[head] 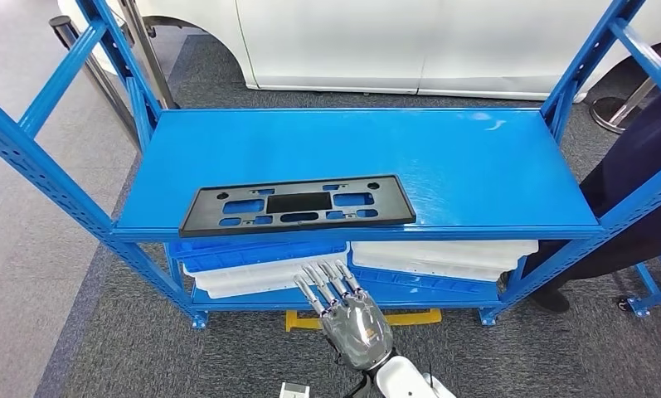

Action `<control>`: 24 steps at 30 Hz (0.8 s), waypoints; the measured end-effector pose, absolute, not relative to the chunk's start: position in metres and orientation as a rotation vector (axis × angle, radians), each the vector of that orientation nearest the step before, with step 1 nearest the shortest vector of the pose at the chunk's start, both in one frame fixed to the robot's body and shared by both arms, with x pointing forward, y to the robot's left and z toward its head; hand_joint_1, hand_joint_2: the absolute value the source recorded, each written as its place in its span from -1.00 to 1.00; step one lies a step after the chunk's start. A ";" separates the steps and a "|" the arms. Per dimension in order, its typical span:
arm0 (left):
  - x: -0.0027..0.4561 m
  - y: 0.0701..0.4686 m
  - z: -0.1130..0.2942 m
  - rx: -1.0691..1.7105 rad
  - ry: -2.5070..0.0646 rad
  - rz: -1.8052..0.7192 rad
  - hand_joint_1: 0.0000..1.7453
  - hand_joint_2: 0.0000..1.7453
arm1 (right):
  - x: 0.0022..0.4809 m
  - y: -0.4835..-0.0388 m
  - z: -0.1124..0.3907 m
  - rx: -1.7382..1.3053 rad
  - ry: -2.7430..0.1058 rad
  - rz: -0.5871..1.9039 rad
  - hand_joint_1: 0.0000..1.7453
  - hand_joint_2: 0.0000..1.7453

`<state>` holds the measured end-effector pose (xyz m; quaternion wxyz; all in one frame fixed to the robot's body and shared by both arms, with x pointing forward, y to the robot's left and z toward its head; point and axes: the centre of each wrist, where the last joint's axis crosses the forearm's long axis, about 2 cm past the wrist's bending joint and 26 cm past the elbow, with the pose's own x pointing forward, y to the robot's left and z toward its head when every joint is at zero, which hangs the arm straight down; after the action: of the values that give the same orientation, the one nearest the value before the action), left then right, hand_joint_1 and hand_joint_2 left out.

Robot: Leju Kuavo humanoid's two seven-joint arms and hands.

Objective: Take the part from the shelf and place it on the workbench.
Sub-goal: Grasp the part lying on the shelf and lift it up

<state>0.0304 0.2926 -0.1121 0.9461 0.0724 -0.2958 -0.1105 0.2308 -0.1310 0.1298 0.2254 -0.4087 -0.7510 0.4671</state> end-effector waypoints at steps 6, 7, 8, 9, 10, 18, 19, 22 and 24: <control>0.031 0.293 -0.112 0.148 -0.604 -0.221 -1.00 -1.00 | 0.231 -0.132 0.131 -1.133 -2.073 1.277 -1.00 1.00; 0.031 0.293 -0.112 0.148 -0.604 -0.221 -1.00 -1.00 | 0.231 -0.132 0.132 -1.134 -2.075 1.273 -1.00 1.00; 0.032 0.294 -0.112 0.149 -0.605 -0.222 -1.00 -1.00 | 0.232 -0.132 0.133 -1.136 -2.077 1.267 -1.00 1.00; 0.032 0.294 -0.112 0.150 -0.605 -0.223 -1.00 -1.00 | 0.232 -0.132 0.133 -1.137 -2.080 1.262 -1.00 1.00; 0.031 0.294 -0.112 0.150 -0.605 -0.223 -1.00 -1.00 | 0.232 -0.132 0.134 -1.138 -2.081 1.258 -1.00 1.00; 0.030 0.295 -0.112 0.152 -0.600 -0.221 -1.00 -1.00 | 0.232 -0.132 0.134 -1.136 -2.077 1.249 -1.00 1.00; 0.030 0.295 -0.112 0.152 -0.601 -0.221 -1.00 -1.00 | 0.232 -0.132 0.134 -1.136 -2.077 1.247 -1.00 1.00; 0.030 0.295 -0.112 0.151 -0.599 -0.221 -1.00 -1.00 | 0.233 -0.133 0.135 -1.139 -2.075 1.240 -1.00 1.00; 0.029 0.295 -0.112 0.150 -0.599 -0.221 -1.00 -1.00 | 0.235 -0.134 0.137 -1.143 -2.075 1.231 -1.00 1.00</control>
<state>0.0292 0.2950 -0.1122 0.9468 0.0735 -0.2940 -0.1083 0.2347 -0.1338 0.1365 0.2339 -0.4163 -0.7557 0.4483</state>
